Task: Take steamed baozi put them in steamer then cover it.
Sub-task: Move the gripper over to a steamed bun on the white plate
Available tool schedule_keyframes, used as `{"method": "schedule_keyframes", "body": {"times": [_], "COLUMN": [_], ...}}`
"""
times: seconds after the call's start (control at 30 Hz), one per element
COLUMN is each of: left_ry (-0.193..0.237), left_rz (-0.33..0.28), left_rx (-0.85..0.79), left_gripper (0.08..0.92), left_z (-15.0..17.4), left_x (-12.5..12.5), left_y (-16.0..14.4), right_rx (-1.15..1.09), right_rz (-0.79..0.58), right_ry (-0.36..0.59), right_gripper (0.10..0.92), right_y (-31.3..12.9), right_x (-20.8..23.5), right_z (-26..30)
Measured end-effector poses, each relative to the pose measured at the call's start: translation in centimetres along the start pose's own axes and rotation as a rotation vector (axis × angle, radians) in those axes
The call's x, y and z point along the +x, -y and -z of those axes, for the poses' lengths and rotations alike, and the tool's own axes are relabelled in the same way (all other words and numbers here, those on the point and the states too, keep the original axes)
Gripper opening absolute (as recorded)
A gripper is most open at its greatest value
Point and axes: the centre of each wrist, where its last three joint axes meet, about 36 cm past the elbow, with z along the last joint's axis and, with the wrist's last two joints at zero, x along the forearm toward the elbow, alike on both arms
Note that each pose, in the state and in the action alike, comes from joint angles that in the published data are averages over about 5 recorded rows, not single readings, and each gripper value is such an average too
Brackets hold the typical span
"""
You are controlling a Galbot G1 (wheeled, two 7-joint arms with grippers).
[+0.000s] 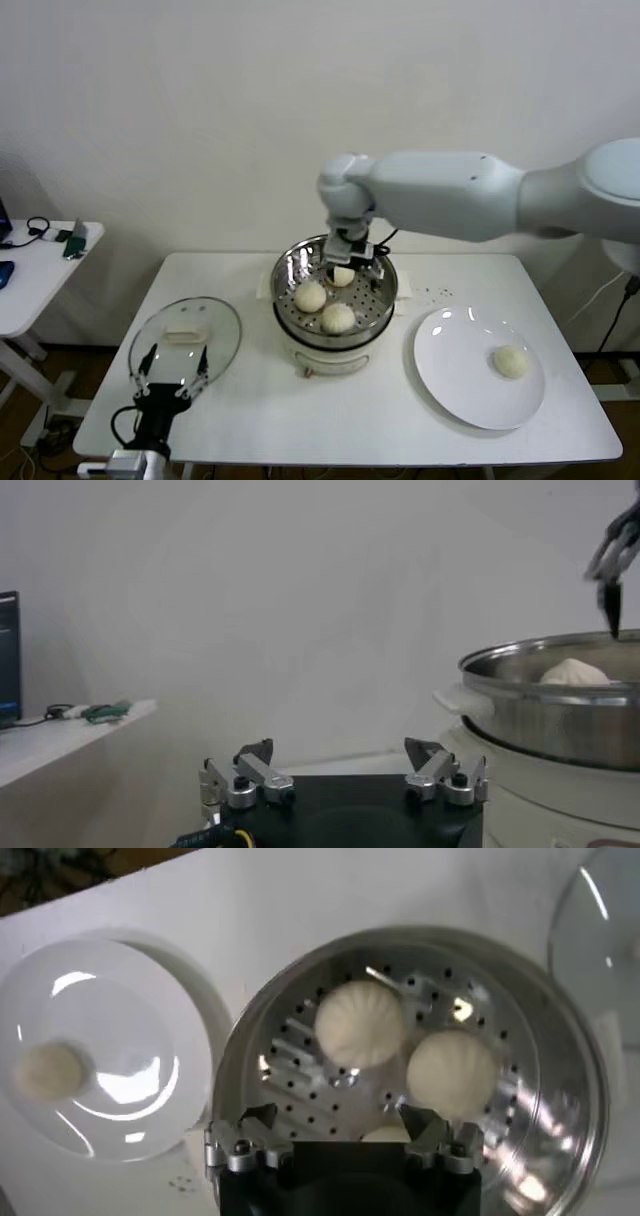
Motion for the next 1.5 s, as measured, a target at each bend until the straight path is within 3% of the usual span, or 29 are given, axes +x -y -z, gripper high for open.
{"method": "schedule_keyframes", "body": {"times": [0.33, 0.77, 1.17, 1.5], "left_ry": [0.001, -0.018, -0.036, -0.044], "left_rz": [-0.007, -0.001, 0.017, 0.025], "left_rx": [0.006, -0.001, -0.013, -0.019], "left_gripper": [0.823, 0.823, 0.823, 0.823], "left_z": [0.0, -0.2, -0.4, -0.5], "left_x": [-0.1, 0.4, 0.8, 0.5], "left_y": [0.2, 0.2, 0.1, -0.1], "right_rx": [-0.475, -0.872, -1.001, -1.053], "right_rz": [-0.063, 0.006, 0.076, 0.086], "right_ry": [0.017, 0.024, 0.022, 0.012], "right_gripper": [0.823, 0.823, 0.823, 0.823], "right_y": [-12.8, -27.2, -33.2, -35.0], "right_x": [-1.7, -11.0, -19.0, -22.2], "right_z": [-5.7, -8.6, -8.3, -8.6]}}
